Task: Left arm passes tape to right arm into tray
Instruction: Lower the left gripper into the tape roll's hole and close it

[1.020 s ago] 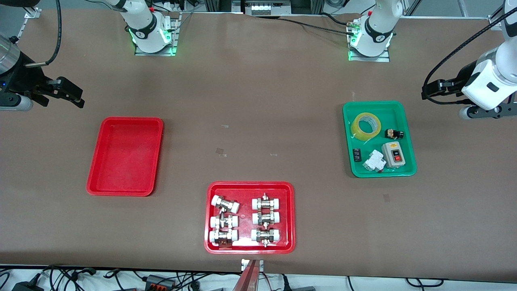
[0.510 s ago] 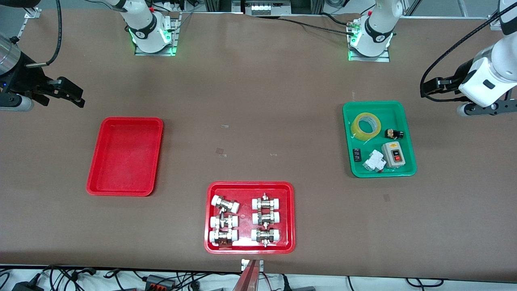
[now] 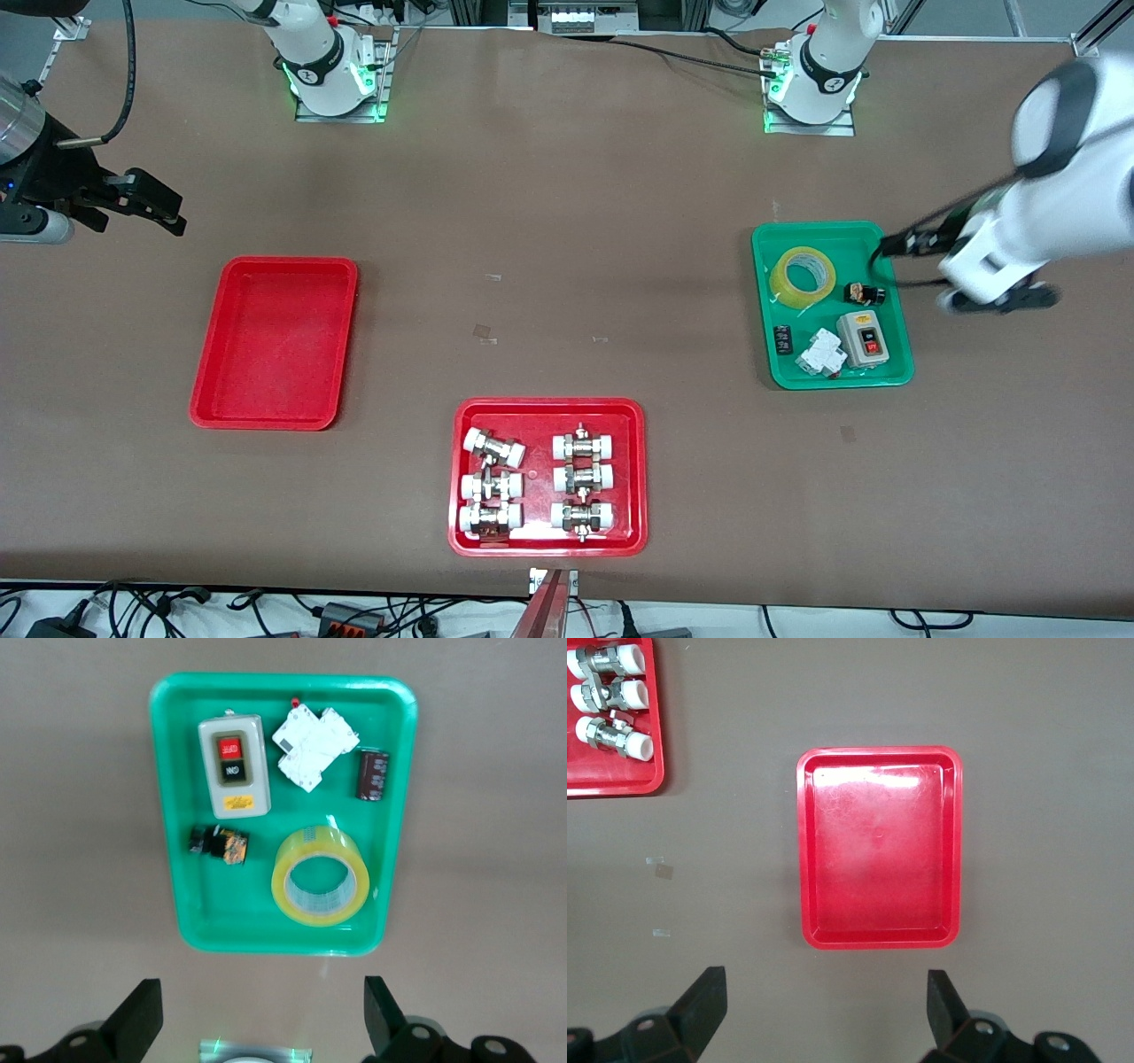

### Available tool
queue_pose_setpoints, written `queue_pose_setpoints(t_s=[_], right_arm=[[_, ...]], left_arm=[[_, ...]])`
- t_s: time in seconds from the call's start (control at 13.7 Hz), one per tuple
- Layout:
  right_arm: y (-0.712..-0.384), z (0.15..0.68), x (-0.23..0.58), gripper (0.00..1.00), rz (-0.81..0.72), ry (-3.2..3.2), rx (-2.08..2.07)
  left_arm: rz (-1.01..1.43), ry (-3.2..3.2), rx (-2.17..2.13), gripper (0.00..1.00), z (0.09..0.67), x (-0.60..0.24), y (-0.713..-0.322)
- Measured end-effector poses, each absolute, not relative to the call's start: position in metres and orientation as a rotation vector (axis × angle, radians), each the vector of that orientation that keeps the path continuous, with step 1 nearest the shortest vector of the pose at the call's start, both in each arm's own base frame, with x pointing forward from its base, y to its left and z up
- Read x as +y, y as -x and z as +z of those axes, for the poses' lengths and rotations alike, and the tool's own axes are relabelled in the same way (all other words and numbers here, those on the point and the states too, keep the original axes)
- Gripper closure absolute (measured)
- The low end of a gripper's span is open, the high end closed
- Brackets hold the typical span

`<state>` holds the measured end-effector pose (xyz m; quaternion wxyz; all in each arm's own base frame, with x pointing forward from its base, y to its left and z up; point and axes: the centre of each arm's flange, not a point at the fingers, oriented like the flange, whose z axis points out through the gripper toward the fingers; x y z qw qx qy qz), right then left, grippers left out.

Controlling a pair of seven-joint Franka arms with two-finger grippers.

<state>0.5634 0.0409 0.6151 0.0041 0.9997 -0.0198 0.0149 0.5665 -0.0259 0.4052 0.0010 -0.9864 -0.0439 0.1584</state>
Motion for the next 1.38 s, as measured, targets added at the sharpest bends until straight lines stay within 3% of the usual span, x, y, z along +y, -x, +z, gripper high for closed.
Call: queue_pose_setpoints(t_s=[0.22, 0.51, 1.09, 1.38], right_arm=[[-0.563, 0.615, 0.041, 0.00, 0.048, -3.133, -0.062], [-0.563, 0.616, 0.041, 0.00, 0.049, -3.133, -0.062], [-0.563, 0.616, 0.042, 0.00, 0.049, -3.133, -0.059], [-0.563, 0.616, 0.042, 0.00, 0.049, -3.133, -0.058]], left_arm=[[0.550, 3.093, -0.124, 0.00, 0.310, -0.031, -0.534], [0.558, 3.103, -0.121, 0.00, 0.234, -0.033, -0.493], [0.555, 3.125, -0.158, 0.03, 0.201, -0.024, -0.493], [0.559, 3.125, -0.165, 0.43, 0.199, -0.022, -0.492]])
